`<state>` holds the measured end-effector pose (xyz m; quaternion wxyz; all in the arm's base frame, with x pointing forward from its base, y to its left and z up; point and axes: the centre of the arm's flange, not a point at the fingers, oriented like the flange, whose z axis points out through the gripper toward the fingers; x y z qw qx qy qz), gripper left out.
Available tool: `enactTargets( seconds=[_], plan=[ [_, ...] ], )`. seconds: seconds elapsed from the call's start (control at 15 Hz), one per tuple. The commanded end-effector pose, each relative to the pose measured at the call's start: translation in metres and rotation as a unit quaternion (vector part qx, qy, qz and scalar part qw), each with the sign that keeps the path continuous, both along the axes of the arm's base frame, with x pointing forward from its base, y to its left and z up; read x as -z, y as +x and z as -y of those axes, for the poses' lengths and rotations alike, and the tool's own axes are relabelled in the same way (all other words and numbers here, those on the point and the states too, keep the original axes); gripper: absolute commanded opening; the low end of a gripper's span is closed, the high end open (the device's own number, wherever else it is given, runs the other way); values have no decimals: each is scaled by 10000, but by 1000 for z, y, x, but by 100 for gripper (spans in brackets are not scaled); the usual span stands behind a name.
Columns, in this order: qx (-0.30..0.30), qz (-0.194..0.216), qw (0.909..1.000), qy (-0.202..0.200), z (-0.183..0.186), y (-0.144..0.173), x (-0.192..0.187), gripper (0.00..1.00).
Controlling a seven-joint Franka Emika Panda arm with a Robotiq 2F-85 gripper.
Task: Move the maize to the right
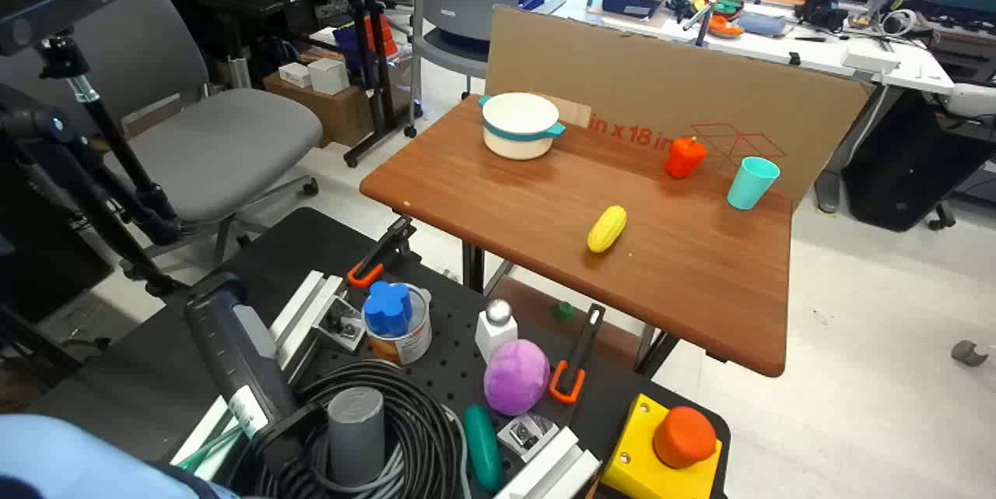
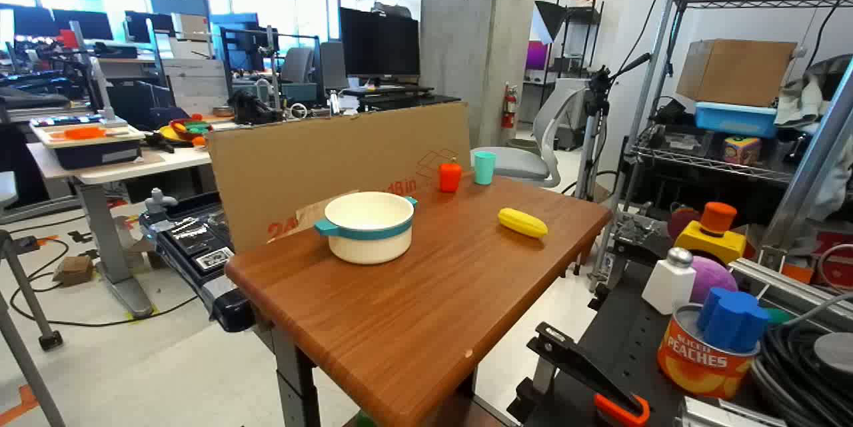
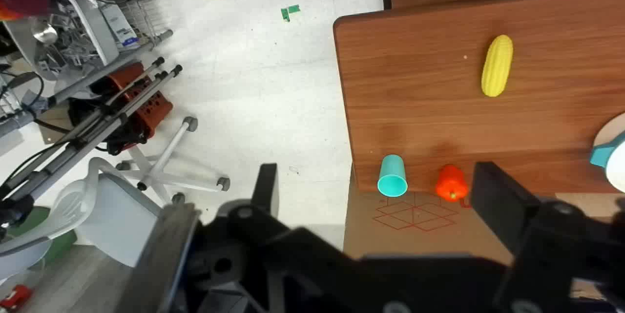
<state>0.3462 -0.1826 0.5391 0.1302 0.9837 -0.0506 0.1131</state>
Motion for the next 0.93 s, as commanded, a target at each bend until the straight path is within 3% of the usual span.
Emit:
enactTargets(
  seconds=[0.0,0.4,0.6,0.87],
  plan=[
    [1,7,10000,-3,0,0,-1,100],
    [81,6,10000,-47,0,6,2,100],
    [293,-298,9991,78,-9,38,22,100],
    [182,-1031,9945,92,-31,81,87,100]
  ],
)
